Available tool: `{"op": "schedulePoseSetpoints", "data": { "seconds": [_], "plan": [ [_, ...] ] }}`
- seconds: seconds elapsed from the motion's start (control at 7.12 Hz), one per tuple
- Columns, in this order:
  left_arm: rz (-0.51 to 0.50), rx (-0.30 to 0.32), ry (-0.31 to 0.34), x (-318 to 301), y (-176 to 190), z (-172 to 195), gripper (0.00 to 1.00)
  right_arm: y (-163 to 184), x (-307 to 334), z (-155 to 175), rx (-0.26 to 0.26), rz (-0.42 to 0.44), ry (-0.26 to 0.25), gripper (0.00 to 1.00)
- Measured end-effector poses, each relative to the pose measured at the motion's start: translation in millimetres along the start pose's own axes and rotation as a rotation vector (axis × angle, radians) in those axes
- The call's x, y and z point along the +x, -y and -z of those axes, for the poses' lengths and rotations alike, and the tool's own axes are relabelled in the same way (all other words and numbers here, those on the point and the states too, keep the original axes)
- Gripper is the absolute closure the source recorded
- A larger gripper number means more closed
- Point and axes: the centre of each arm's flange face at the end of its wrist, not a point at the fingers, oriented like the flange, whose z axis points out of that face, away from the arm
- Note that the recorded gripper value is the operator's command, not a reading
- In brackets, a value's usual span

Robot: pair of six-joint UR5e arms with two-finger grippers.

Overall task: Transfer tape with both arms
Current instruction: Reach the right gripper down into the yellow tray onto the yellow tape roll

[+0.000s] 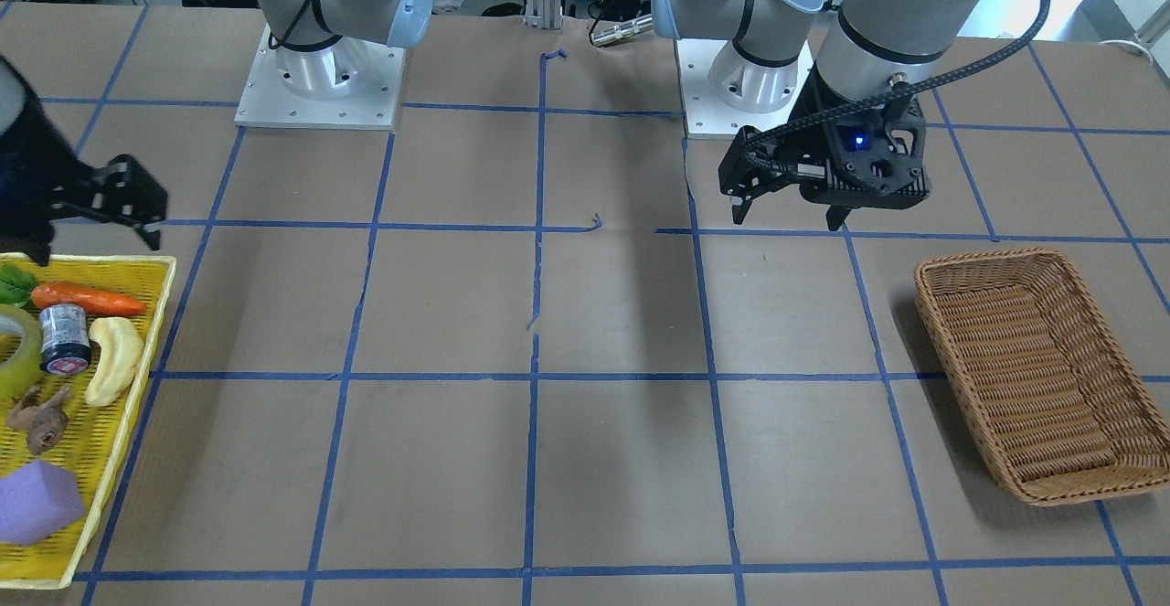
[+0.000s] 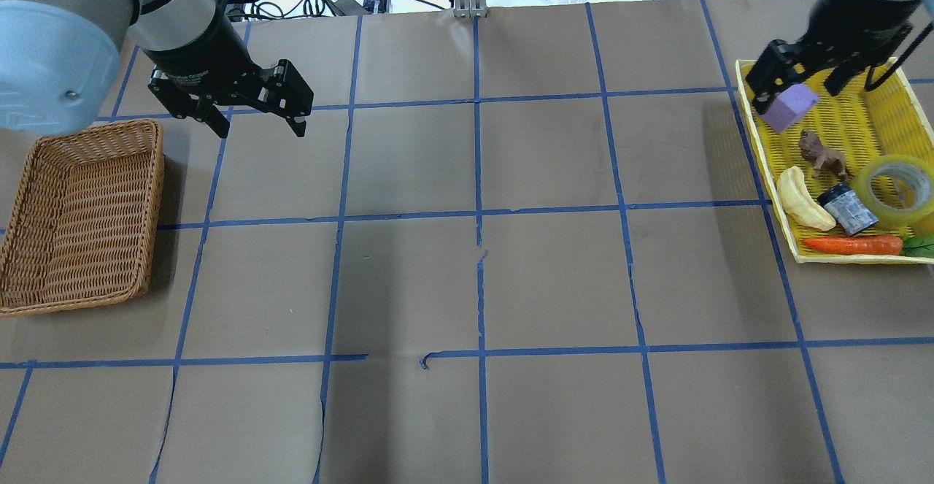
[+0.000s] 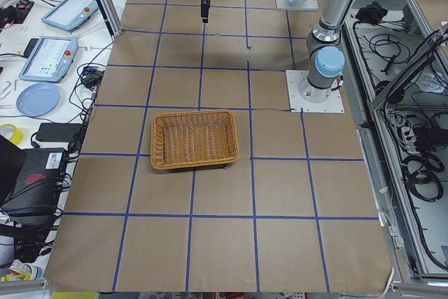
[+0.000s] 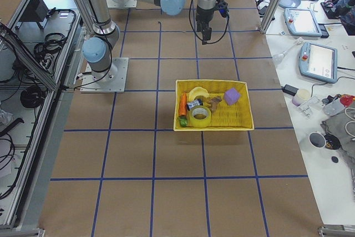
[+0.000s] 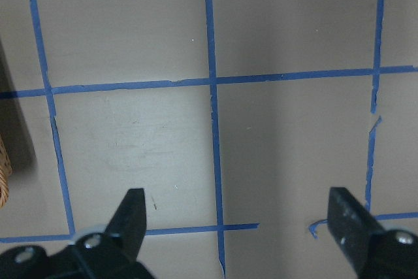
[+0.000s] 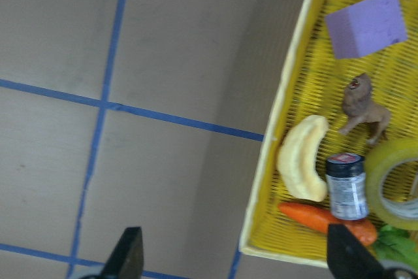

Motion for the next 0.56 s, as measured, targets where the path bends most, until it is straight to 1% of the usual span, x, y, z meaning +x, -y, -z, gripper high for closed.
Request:
{"op": "schedulePoseSetpoints", "data": {
  "seconds": [0.28, 0.42, 0.56],
  "plan": [
    [0.001, 0.002, -0.001, 0, 0, 0, 0.0, -16, 108, -41, 0.007, 0.04, -0.021, 0.0],
    [0.001, 0.005, -0.001, 0, 1, 1, 0.0, -29, 152, -60, 0.001, 0.115, -0.034, 0.0],
    [0.002, 0.006, -0.002, 0, 1, 1, 0.0, -37, 188, -88, -0.028, 0.189, -0.045, 0.0]
  ]
}}
